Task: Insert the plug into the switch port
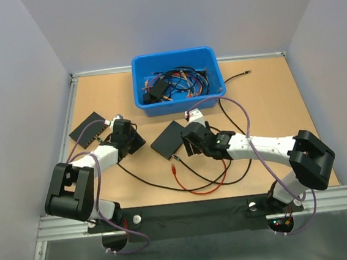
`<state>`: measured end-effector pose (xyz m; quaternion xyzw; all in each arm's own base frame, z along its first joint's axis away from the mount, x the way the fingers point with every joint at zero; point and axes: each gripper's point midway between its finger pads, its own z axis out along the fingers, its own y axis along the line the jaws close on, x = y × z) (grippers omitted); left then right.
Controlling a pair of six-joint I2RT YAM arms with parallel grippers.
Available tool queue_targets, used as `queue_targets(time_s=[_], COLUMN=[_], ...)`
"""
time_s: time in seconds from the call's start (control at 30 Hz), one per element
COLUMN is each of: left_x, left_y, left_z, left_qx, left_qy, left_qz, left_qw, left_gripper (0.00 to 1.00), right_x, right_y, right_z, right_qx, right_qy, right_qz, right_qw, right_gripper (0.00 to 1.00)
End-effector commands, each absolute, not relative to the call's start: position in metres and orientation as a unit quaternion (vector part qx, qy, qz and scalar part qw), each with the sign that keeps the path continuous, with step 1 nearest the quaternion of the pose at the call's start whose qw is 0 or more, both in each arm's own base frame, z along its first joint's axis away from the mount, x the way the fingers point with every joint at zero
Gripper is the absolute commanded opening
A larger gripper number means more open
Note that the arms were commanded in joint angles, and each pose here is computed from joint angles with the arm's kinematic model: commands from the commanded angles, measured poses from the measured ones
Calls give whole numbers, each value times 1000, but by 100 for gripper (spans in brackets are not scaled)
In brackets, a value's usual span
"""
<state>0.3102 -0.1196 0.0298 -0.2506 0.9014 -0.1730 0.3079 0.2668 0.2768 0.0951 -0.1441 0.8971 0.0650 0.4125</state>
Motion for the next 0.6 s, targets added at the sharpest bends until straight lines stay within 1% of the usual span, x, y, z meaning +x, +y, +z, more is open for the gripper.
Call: queue_targets(time_s=[0.0,0.03,0.17,0.33,0.43,0.5,0.57], left_x=[315,313,311,310,310,309,309], left_y=[-120,-119,-118,-118,-119,-118,-118], left_z=[48,48,47,48,49,48,47], left_qx=[-240,-240,-241,-240,-238,-239,-238], left_qy=[896,896,895,895,894,895,895], left_qz=[-180,-181,-181,-182,-185,-183,-183], left_qw=[328,328,329,330,331,330,330], left_gripper=[45,44,44,43,43,43,43], right_x=[271,271,276,273,263,259,258], right_y=[217,210,189,189,190,189,187], right_z=[84,80,72,58,42,34,32], right_qx=[-68,-53,-20,-35,-42,-42,-42], right_qy=[918,924,934,942,952,955,955], right_qz=[-13,-10,-4,-6,-2,-4,-7], right_qw=[390,379,358,332,304,295,294], right_gripper=[67,63,53,51,48,45,45])
